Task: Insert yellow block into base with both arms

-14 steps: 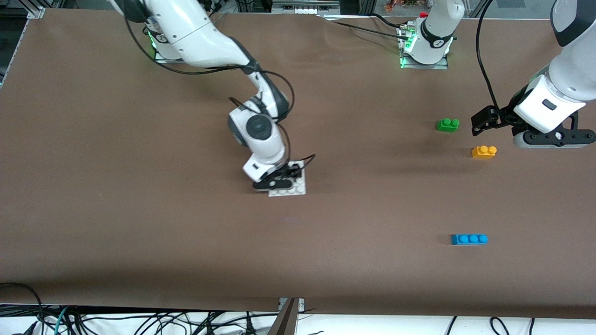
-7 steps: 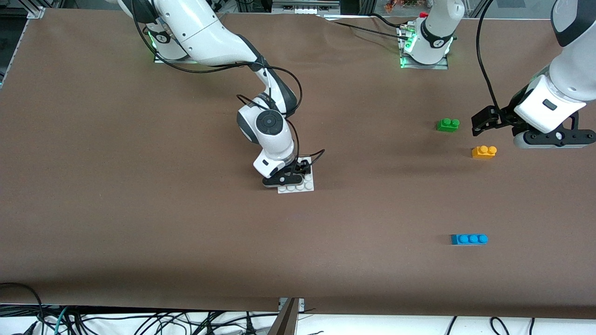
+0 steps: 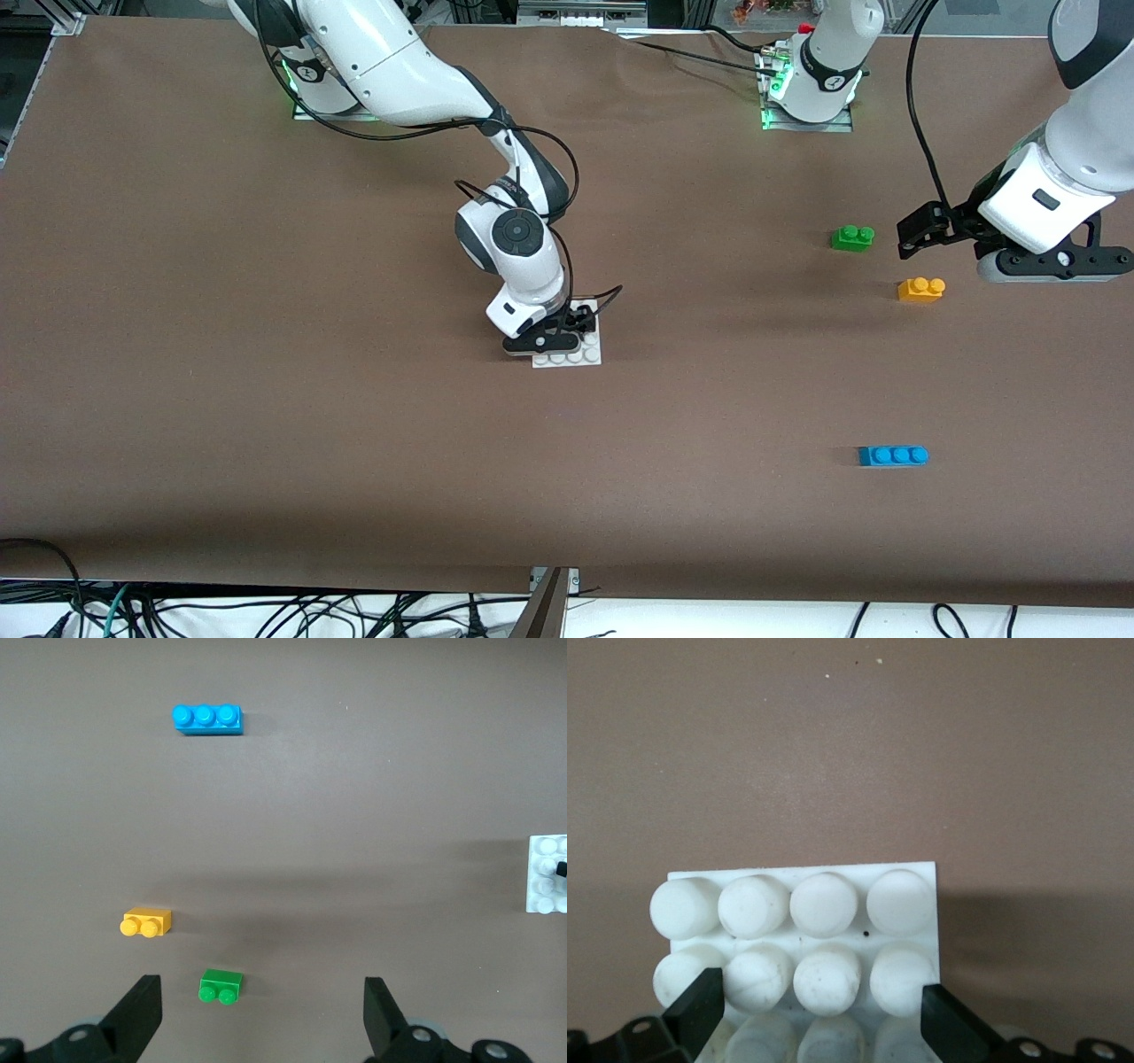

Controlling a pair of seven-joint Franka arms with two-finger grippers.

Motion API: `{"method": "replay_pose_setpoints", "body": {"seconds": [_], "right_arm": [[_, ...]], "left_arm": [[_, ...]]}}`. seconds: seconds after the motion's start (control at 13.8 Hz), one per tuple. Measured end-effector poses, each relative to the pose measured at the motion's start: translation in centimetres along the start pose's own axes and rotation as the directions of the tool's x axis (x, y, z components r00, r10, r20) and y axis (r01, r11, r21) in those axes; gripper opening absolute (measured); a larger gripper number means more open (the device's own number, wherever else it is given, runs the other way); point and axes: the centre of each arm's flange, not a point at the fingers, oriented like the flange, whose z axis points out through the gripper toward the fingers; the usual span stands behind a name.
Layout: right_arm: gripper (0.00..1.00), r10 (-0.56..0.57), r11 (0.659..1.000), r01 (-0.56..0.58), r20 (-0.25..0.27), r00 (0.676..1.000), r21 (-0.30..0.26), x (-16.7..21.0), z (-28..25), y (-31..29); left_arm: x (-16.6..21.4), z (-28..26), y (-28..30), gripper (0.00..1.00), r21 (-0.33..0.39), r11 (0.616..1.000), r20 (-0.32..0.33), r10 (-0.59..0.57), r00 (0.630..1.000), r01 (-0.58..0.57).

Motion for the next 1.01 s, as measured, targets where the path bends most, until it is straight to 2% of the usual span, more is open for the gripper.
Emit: {"method": "replay_pose_setpoints", "body": {"seconds": [0.36,1.01], "right_arm": [[1.0,0.032,0.999,-0.032,-0.003,0.999,0.005,-0.2,0.1,-0.7],[1.0,0.083,0.995,-0.082,-0.021,0.996,0.05,-2.6,0.7,-6.0]], "left_arm": [[0.0,0.0,0.0,1.0,0.0,1.0,0.0,0.0,1.0,0.0],[0.0,0.0,-0.3,1.0,0.0,1.0,0.0,-0.005,1.0,0.005]]}}
